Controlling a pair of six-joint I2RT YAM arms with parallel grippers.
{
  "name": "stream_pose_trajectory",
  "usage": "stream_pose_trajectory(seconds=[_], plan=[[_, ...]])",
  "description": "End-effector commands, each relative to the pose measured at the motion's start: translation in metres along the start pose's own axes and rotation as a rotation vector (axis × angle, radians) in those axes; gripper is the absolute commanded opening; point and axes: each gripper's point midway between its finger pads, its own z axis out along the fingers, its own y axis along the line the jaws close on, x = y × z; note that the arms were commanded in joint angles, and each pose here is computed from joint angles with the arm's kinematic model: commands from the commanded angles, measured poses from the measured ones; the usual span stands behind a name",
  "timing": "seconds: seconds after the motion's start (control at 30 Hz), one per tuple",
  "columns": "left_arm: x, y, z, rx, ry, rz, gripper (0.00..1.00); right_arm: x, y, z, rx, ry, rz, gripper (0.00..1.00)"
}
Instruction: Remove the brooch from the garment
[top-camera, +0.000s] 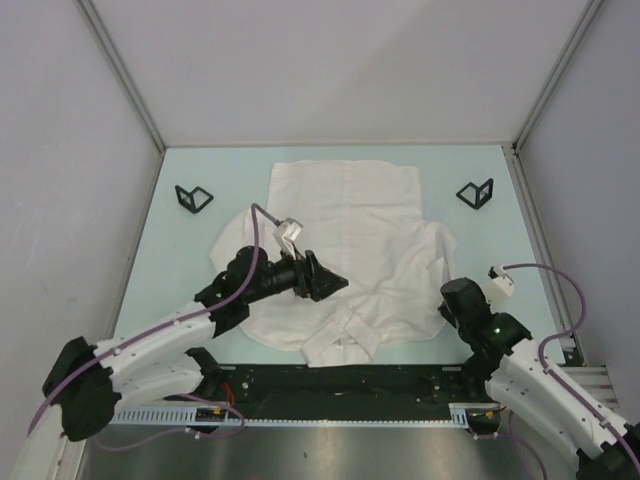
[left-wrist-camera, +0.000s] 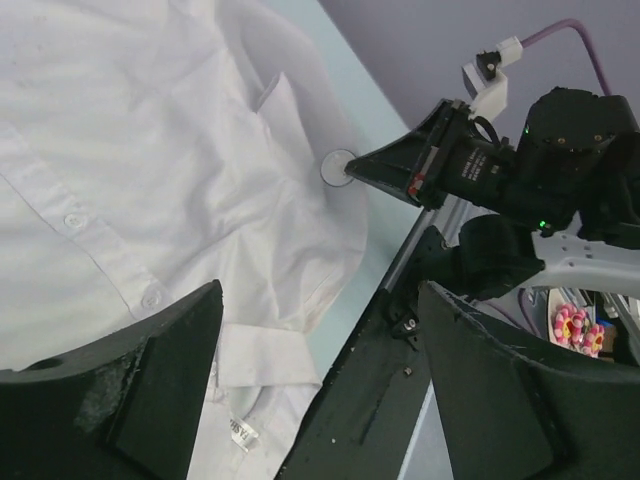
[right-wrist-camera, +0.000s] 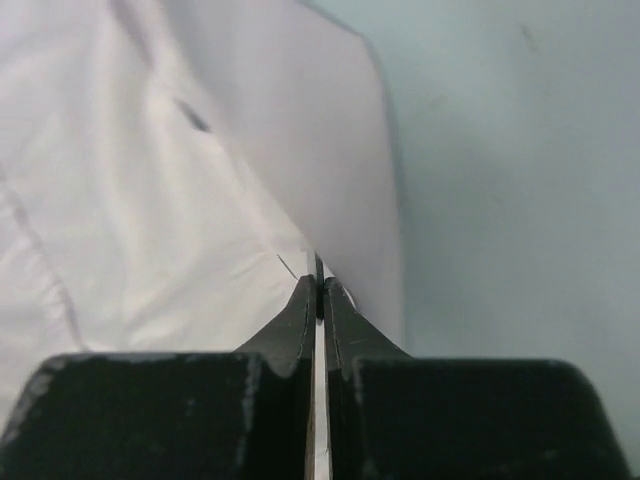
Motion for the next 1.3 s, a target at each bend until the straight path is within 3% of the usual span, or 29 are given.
stream_pose_trajectory(seconds=[0.0,0.17,0.27,0.3,0.37,0.5,0.63,0.73,0.77,0.9,1.03,1.07,1.17,1.23,1.27], plan=[[-0.019,-0.014,-0.028,-0.043,-0.002,0.071,0.85,-0.02,0.063,-0.018,-0.296,-0.055,-0.13,0.0],[-0.035,-0.022,-0.052,-0.055,-0.017,0.098,0.87,-0.009,0.163,-0.053,-0.731,-0.02,-0.403,0.0],[-0.039,-0.027,-0.061,-0.011,-0.026,0.089,0.8,0.003,0.22,-0.091,-1.015,0.011,-0.466,0.0],[-0.04,-0.028,-0.063,-0.001,-0.032,0.085,0.75,0.003,0.238,-0.11,-1.109,0.019,-0.473,0.0],[-0.048,-0.028,-0.066,0.021,-0.064,0.054,0.73,0.001,0.267,-0.132,-1.221,0.012,-0.483,0.0],[-0.065,-0.031,-0.069,0.084,-0.125,-0.002,0.86,0.008,0.312,-0.155,-1.375,0.037,-0.482,0.0],[-0.089,-0.024,-0.07,0.085,-0.213,-0.039,0.88,-0.019,0.347,-0.182,-1.515,-0.031,-0.372,0.0],[-0.1,-0.018,-0.068,0.077,-0.271,-0.082,0.81,-0.02,0.359,-0.187,-1.575,-0.011,-0.334,0.0],[-0.107,-0.021,-0.068,0.098,-0.306,-0.07,0.73,-0.019,0.361,-0.188,-1.588,-0.003,-0.331,0.0],[-0.115,-0.011,-0.063,0.078,-0.365,-0.077,0.6,-0.003,0.356,-0.178,-1.59,0.06,-0.358,0.0],[-0.12,-0.005,-0.057,0.086,-0.405,-0.059,0.68,-0.003,0.346,-0.18,-1.603,0.083,-0.364,0.0],[-0.119,-0.005,-0.055,0.094,-0.399,-0.059,0.75,-0.004,0.343,-0.184,-1.614,0.081,-0.361,0.0],[-0.116,-0.005,-0.044,0.127,-0.362,-0.048,0.79,-0.004,0.333,-0.191,-1.642,0.085,-0.355,0.0],[-0.113,-0.003,-0.039,0.13,-0.345,-0.047,0.76,-0.002,0.326,-0.191,-1.644,0.091,-0.326,0.0],[-0.112,-0.005,-0.039,0.142,-0.339,-0.039,0.69,-0.005,0.324,-0.193,-1.645,0.082,-0.316,0.0]])
